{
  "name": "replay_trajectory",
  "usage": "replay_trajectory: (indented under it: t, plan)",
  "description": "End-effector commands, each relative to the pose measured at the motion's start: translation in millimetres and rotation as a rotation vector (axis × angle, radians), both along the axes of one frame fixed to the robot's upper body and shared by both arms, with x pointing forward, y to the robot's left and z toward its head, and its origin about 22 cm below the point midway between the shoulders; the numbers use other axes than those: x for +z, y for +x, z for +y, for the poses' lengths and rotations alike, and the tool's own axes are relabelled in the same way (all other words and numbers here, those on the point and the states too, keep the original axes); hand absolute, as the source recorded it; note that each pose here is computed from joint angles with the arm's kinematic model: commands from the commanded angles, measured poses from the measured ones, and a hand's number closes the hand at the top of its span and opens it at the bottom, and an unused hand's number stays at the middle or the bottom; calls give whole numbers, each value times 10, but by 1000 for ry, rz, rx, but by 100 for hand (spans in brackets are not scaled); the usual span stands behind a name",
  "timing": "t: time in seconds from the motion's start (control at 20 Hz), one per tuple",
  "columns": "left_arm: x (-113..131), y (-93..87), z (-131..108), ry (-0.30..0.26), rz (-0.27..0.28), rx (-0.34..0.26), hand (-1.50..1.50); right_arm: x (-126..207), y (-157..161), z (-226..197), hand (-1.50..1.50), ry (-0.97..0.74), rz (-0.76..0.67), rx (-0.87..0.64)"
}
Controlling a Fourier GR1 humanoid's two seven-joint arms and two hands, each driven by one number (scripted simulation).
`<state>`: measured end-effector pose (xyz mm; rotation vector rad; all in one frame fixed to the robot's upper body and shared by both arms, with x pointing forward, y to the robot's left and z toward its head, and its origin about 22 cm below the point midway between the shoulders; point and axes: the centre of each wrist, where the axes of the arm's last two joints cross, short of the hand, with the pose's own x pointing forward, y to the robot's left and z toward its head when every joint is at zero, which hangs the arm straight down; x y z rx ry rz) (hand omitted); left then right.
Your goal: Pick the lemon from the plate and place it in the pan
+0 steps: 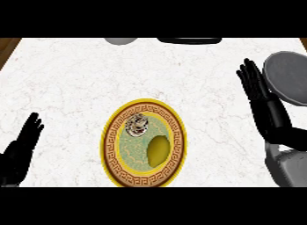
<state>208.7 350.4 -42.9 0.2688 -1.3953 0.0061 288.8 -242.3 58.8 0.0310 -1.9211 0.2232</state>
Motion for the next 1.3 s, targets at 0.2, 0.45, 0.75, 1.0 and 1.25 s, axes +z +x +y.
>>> replay_trajectory:
  t: [0.2,0.45,0.75,1.0,1.25]
  plan:
    - [756,634,-420,25,-241,-48,0,-617,-262,836,150,-8,254,184]
    - [721,693,-528,-16,-207,-44,0,-843,-682,745,-150,-225,59,-194]
    - [868,721,-594,0,-201,-54,0,-548,-1234,590,-150,-397,-15,-317]
    - [861,765,-531,2,-208,-52,0,-168,-1506,367,-150,-642,87,-214]
    - [950,846,-693,3,-215,-68,0,500,-1538,336,-150,-798,182,-187]
